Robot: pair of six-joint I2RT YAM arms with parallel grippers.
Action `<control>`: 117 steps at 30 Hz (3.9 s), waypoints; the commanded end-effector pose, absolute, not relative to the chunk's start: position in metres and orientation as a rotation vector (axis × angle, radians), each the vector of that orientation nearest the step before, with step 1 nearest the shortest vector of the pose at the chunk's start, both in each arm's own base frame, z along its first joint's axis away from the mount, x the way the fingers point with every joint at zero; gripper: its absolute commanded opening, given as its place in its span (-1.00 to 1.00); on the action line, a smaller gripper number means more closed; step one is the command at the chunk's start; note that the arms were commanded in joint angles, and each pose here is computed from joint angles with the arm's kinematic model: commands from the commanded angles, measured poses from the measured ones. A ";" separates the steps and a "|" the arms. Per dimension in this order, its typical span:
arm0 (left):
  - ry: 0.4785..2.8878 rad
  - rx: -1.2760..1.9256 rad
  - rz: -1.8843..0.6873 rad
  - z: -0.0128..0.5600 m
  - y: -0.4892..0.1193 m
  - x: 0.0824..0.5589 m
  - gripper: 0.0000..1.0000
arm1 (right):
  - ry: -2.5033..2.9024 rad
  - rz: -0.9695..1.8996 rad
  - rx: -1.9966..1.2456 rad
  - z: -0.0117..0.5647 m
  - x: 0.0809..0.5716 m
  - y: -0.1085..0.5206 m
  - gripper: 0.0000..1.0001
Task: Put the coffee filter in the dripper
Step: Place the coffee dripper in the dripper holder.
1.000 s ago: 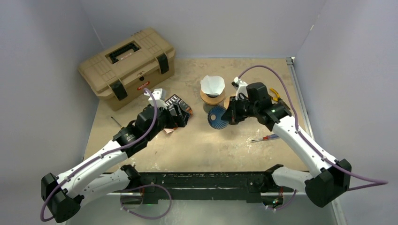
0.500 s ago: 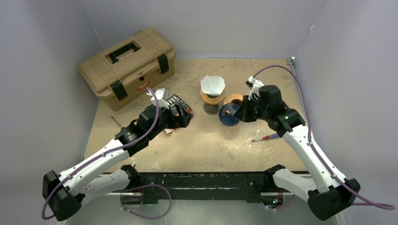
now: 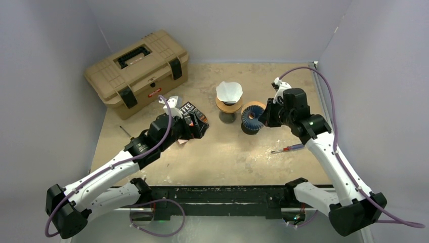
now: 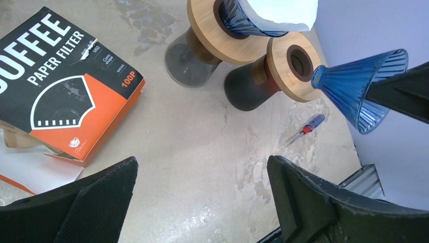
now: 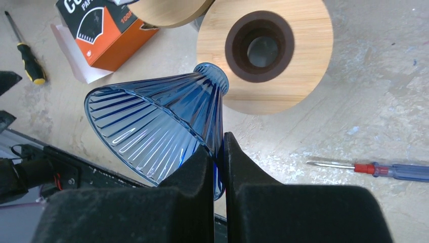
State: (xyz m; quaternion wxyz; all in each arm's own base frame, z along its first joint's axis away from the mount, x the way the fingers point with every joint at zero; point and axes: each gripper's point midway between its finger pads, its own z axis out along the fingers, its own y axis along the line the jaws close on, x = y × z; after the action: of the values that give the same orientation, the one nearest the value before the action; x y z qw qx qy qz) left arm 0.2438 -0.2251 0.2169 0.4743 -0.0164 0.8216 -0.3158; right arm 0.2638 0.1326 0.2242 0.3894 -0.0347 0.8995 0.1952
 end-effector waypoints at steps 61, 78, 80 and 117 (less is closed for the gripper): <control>2.002 -0.051 -0.816 0.212 -0.231 0.245 0.99 | 2.370 0.757 0.055 0.194 0.312 0.101 -1.00; 1.996 -0.048 -0.827 0.214 -0.233 0.244 0.99 | 2.353 0.710 0.021 0.203 0.325 0.096 -0.05; 1.996 -0.049 -0.826 0.213 -0.233 0.245 0.99 | 2.340 0.707 0.008 0.207 0.327 0.096 0.05; 1.973 -0.042 -0.840 0.219 -0.234 0.245 0.99 | 2.260 0.718 -0.004 0.216 0.376 0.099 -0.10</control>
State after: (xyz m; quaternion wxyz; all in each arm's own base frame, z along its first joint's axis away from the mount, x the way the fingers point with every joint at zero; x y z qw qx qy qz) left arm 0.2438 -0.2326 0.2093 0.4693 -0.0098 0.8193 -0.3293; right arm 0.3654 0.0967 0.1977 0.3481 0.0085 0.8974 0.2711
